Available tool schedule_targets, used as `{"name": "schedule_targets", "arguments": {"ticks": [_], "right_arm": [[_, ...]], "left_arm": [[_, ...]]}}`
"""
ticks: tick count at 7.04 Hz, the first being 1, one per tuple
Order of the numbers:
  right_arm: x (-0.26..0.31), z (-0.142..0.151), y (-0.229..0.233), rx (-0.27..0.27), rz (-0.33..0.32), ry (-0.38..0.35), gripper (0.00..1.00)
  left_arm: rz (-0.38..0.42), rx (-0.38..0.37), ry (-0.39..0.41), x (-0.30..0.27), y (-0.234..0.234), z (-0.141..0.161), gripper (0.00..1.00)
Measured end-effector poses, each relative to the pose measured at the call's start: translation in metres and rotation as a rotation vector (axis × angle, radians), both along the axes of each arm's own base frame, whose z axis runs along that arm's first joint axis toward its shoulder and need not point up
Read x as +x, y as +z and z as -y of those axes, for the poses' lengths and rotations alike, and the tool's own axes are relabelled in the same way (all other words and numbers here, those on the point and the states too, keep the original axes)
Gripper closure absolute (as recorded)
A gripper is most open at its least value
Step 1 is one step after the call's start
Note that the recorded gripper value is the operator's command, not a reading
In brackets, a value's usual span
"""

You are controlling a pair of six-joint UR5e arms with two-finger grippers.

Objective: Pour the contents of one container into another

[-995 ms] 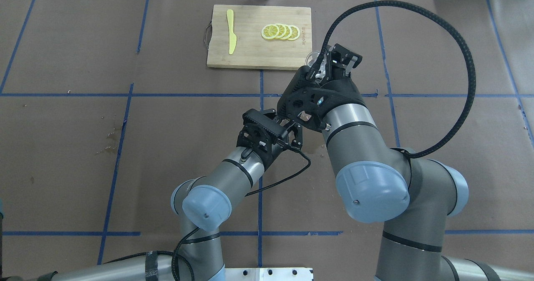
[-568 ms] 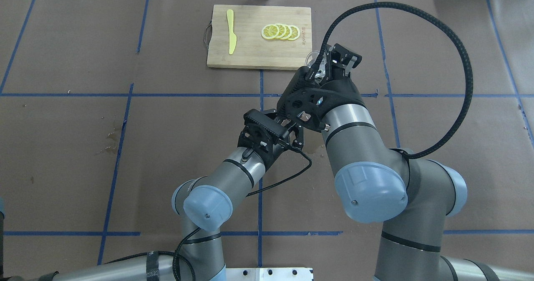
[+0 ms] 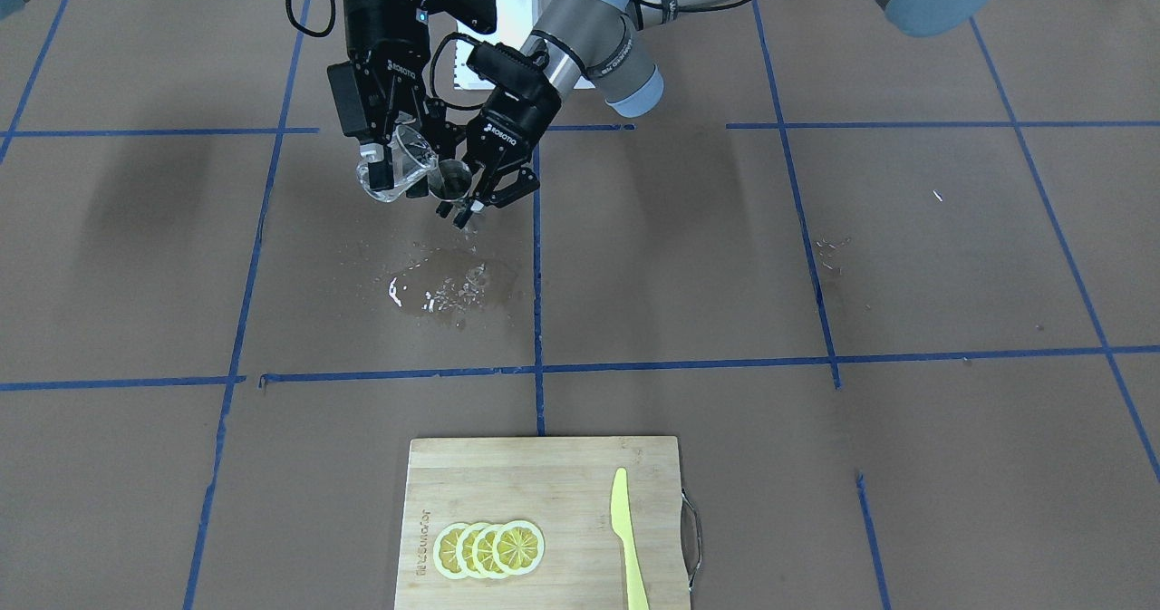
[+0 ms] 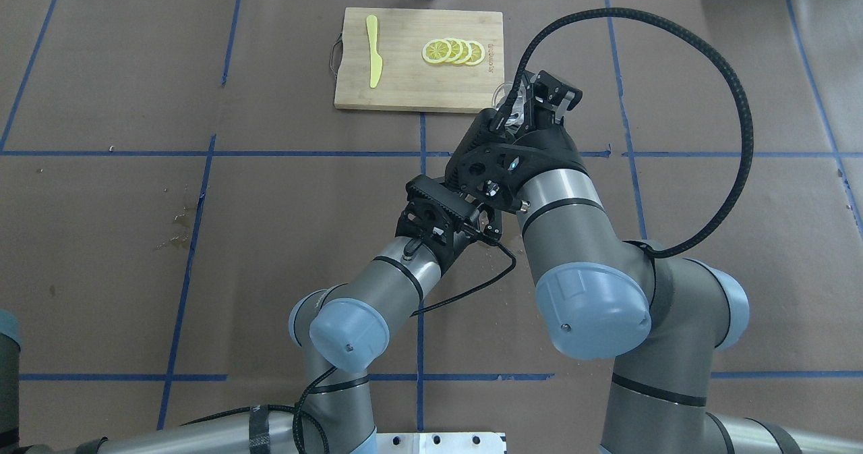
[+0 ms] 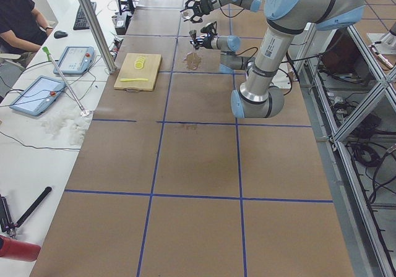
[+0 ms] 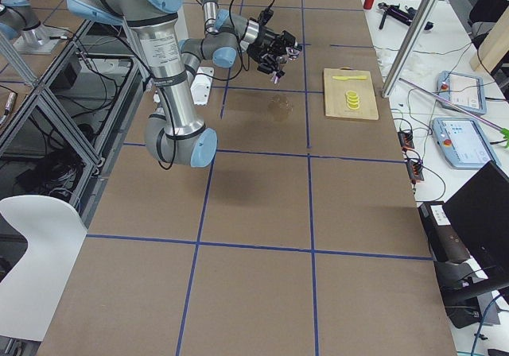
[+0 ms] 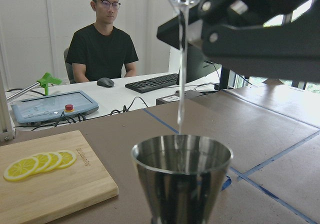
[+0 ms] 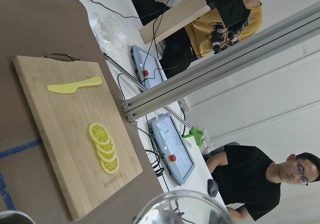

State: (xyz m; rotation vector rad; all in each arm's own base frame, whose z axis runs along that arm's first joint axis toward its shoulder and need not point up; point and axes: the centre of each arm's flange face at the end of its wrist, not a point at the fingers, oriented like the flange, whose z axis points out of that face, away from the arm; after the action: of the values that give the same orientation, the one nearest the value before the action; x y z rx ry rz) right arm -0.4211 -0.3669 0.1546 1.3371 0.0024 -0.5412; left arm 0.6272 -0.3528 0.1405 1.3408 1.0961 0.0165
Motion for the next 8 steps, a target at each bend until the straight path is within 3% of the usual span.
{"name": "schedule_targets", "arguments": {"ticks": [8], "right_arm": [[0.0037,0.0028,-0.0023,0.025,-0.048,0.014,1.0]], "left_arm": [[-0.001,0.0,0.0,0.0019,-0.0027,0.0013,1.0]]}}
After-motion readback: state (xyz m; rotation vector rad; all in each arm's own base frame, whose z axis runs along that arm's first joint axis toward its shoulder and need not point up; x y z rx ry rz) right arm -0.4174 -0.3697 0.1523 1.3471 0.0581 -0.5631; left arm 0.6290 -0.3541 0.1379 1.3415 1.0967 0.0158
